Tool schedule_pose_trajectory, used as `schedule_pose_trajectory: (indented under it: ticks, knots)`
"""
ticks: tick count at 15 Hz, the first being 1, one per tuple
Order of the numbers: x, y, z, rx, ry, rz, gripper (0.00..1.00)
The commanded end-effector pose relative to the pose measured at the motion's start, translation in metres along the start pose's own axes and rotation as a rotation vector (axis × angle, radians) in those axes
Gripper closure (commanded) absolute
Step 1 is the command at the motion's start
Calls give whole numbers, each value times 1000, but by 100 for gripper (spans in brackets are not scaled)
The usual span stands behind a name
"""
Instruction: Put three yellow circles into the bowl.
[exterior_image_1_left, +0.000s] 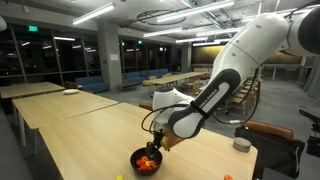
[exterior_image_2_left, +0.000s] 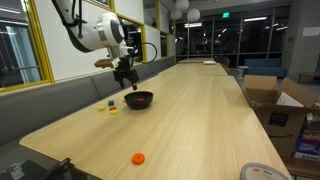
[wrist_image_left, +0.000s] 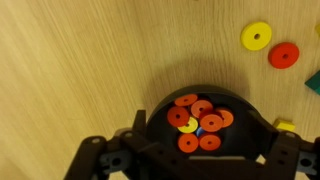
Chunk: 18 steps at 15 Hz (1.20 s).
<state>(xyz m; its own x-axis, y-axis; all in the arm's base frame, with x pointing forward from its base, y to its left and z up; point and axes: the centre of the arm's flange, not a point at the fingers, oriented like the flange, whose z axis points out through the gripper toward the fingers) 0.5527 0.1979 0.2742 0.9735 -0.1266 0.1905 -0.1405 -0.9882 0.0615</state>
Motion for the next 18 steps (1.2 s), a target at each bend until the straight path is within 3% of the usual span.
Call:
schedule_pose_trajectory:
  ticks: [1,6,11,18]
  knots:
    - [-13,21,-86,-16,-9,13,0]
    - [-55,63,-174,-21,-106,-5,0]
    - [-116,119,-230,6,-180,-25,0]
    - [-172,176,-255,53,-95,-13,0]
